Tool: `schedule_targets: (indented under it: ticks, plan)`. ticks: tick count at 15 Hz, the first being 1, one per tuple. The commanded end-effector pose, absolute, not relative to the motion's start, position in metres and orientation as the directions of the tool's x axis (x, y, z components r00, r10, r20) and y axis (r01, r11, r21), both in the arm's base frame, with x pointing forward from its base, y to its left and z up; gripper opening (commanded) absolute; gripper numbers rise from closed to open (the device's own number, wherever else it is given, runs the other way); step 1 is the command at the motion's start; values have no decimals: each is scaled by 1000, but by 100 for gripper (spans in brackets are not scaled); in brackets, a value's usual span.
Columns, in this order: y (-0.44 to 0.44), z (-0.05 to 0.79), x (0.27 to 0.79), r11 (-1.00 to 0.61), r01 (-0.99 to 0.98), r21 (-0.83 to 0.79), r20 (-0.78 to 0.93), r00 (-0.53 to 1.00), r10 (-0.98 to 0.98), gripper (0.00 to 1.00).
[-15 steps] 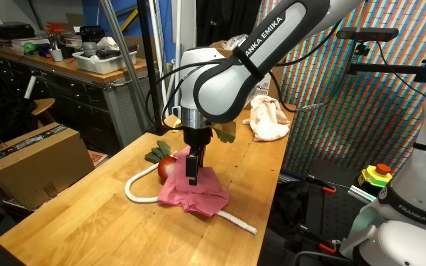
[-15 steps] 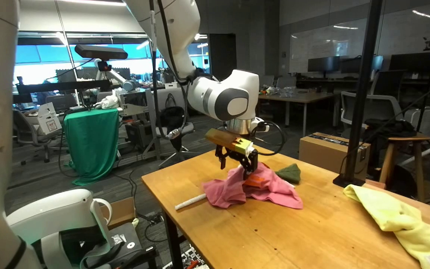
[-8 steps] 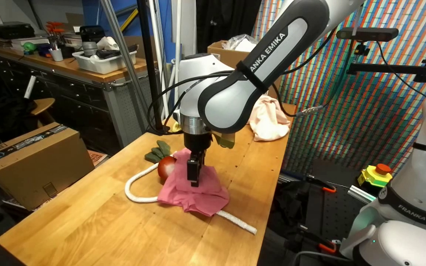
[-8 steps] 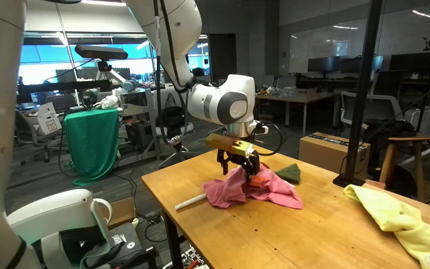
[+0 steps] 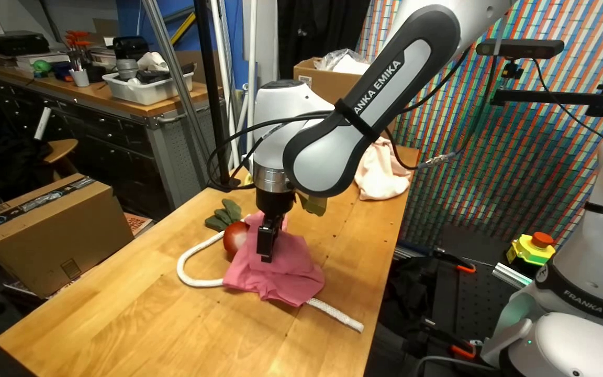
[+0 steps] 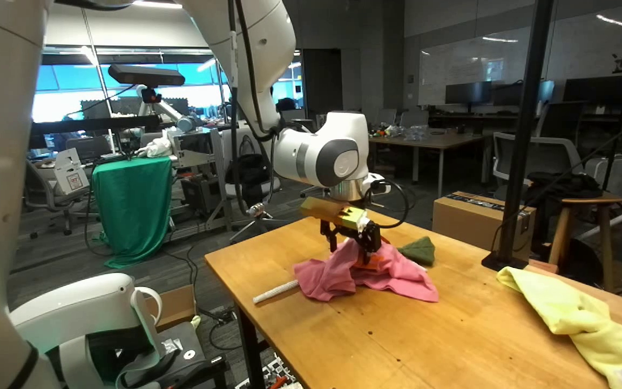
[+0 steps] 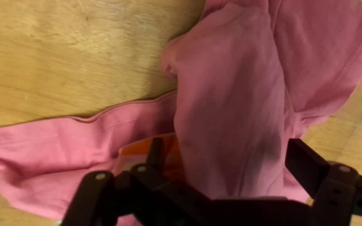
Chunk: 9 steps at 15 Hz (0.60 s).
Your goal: Separate the clothes and the plush toy
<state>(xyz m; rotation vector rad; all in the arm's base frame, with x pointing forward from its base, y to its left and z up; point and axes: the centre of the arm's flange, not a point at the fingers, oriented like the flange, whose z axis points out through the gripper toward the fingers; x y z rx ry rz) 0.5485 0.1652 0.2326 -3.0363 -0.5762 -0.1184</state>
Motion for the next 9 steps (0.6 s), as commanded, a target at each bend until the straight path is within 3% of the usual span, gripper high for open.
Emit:
schedule_targets:
  ticks: [1, 3, 9]
  plan:
    - [168, 228, 548, -933, 360, -3, 113, 927, 358, 87]
    - [167, 226, 547, -932, 362, 9, 107, 927, 361, 66]
    - [158, 230, 548, -934, 354, 51, 114, 927, 357, 20]
